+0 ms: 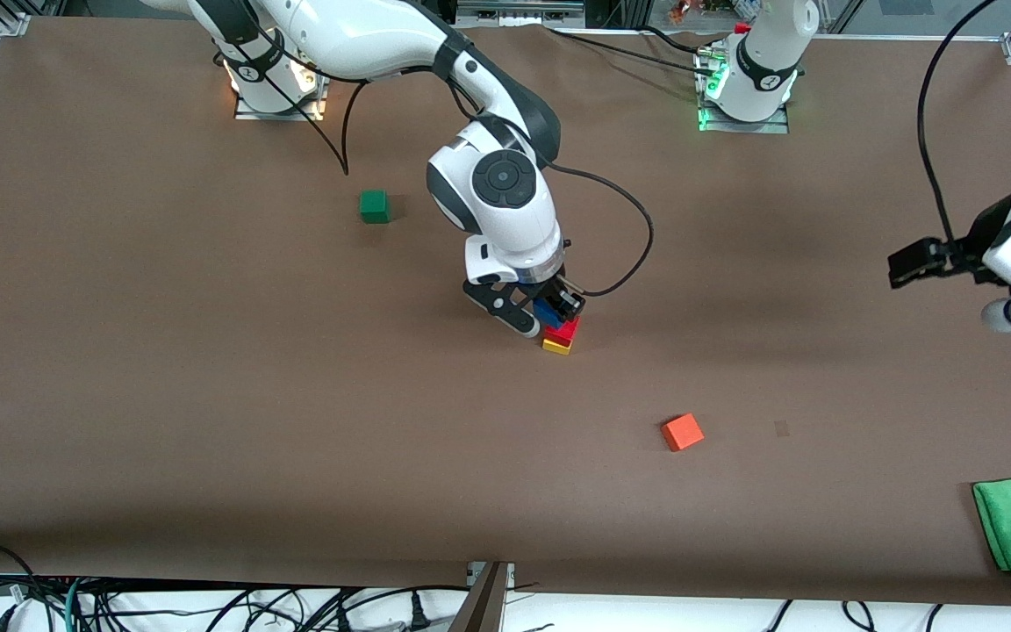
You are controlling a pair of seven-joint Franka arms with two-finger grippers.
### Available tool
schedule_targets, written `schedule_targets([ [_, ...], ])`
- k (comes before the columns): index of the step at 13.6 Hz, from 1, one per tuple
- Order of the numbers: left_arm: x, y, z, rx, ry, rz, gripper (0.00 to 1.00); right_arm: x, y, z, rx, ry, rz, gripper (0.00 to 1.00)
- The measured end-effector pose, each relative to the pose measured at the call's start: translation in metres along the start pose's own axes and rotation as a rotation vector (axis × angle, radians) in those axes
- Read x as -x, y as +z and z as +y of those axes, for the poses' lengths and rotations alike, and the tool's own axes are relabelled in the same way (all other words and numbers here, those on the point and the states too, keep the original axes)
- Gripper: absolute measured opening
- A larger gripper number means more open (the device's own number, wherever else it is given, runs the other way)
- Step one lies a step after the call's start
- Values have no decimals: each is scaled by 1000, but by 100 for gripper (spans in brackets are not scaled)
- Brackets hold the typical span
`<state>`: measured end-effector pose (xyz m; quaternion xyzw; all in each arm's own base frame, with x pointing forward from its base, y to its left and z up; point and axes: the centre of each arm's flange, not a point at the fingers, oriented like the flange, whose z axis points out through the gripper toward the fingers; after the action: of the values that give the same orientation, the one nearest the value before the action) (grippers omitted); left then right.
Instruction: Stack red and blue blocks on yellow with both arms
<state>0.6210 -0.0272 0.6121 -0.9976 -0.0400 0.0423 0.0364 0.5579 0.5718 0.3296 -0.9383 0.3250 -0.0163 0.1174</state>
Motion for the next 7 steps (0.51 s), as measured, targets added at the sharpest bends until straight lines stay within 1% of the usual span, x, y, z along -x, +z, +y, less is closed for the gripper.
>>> schedule_targets([
  [2, 7, 3, -15, 40, -37, -24, 100, -2, 5, -1, -19, 0, 7, 55],
  [3, 9, 7, -22, 47, -54, -37, 100, -2, 5, -2, -29, 1, 9, 55],
  [5, 17, 13, -23, 41, -60, -48, 100, -3, 5, -4, -40, -1, 14, 55],
  [7, 27, 17, -18, 35, -54, -47, 100, -2, 11, -3, -33, -20, 38, 55],
])
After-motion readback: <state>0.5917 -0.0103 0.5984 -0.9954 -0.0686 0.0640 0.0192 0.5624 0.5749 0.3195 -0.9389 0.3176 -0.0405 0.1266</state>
